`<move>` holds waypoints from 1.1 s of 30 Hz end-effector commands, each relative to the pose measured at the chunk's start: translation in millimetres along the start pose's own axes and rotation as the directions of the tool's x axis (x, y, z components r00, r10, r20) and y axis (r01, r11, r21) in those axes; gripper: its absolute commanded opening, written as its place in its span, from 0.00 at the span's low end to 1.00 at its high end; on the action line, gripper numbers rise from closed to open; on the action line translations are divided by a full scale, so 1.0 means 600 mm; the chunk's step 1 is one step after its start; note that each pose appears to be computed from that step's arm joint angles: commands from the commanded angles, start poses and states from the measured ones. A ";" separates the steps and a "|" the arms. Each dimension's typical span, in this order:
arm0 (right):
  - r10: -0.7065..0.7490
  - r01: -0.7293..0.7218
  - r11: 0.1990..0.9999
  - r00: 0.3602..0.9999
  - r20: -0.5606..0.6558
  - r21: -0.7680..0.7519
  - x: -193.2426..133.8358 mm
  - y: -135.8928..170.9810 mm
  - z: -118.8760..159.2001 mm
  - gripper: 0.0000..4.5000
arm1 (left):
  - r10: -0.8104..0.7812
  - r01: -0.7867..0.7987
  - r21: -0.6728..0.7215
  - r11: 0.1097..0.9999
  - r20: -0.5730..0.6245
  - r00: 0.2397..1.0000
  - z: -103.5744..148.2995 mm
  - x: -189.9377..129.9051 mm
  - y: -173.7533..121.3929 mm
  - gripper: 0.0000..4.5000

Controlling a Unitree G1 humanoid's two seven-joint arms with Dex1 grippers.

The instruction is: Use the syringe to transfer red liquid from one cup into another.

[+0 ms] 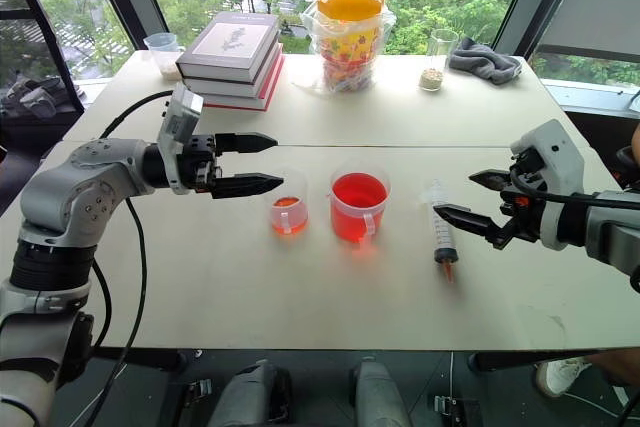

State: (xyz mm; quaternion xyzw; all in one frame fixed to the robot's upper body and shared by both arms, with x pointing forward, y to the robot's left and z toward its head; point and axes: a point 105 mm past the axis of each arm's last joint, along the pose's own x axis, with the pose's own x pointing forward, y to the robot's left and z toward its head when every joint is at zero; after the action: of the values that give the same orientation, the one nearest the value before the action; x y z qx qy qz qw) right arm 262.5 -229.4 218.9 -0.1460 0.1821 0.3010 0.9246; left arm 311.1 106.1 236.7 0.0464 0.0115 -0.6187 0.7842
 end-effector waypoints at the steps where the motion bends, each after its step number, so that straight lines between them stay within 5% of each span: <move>1: -0.023 0.025 0.998 0.999 0.028 -0.050 -0.013 -0.002 0.022 0.99 | -0.003 0.002 0.038 0.999 0.021 1.000 0.016 0.001 -0.002 1.00; 17: -0.028 0.028 1.000 0.999 -0.017 0.007 -0.011 -0.014 0.009 0.99 | -0.035 0.033 0.039 0.999 0.042 0.999 0.027 0.017 -0.006 1.00; 33: -0.081 0.178 0.940 0.945 -0.316 0.292 0.029 -0.099 -0.006 0.99 | -0.067 0.062 0.058 0.996 0.087 0.994 0.017 0.045 -0.004 1.00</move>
State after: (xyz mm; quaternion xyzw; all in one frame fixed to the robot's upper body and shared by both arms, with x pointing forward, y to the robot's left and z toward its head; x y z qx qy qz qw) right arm 306.0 -262.0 221.4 -0.0647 0.3363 0.2022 0.9175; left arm 315.4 79.8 233.0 0.0241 -0.0146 -0.6417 0.7665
